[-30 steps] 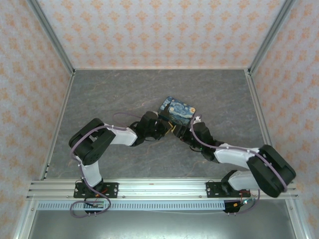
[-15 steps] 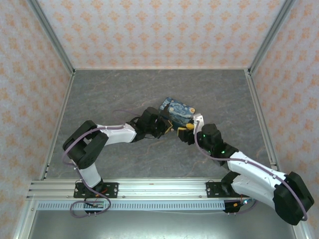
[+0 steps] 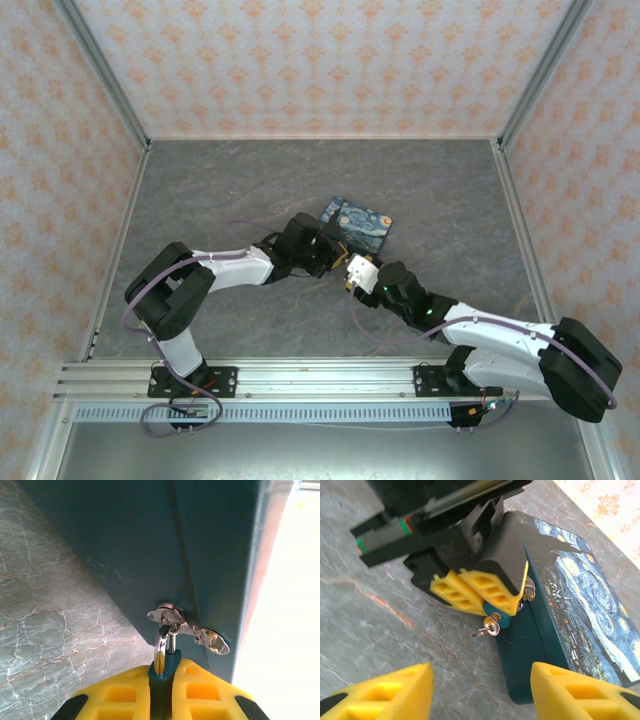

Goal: Unlock the padlock with the key

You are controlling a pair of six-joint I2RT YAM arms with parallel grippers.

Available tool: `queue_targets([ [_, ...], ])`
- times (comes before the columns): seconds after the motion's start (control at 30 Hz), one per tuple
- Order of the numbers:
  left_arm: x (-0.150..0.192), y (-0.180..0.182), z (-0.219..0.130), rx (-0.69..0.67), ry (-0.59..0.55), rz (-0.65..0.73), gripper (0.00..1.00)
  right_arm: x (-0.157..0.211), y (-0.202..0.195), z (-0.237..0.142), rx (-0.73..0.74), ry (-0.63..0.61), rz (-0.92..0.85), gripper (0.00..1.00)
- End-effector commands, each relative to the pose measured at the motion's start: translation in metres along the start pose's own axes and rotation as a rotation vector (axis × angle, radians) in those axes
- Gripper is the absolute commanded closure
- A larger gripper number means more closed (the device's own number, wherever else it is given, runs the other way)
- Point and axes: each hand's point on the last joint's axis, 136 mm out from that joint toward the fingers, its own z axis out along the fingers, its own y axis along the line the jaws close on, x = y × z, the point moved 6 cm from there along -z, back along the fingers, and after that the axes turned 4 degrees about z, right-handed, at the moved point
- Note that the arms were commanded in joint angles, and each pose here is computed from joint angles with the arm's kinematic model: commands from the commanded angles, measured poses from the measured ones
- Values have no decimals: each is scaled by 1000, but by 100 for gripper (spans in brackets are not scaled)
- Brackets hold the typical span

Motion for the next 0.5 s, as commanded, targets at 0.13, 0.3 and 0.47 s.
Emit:
queue_targets([
  [0.13,-2,-33,-10,94,18,15,100,-4,-8,9,133,30,-266,44],
  [0.3,-2,-33,-10,97,18,13,100,-7,-11,14,161,29,-305,44],
  [0.47,-2,-33,-11,96,22,13,100,-9,-8,22,154,22,-293,45],
])
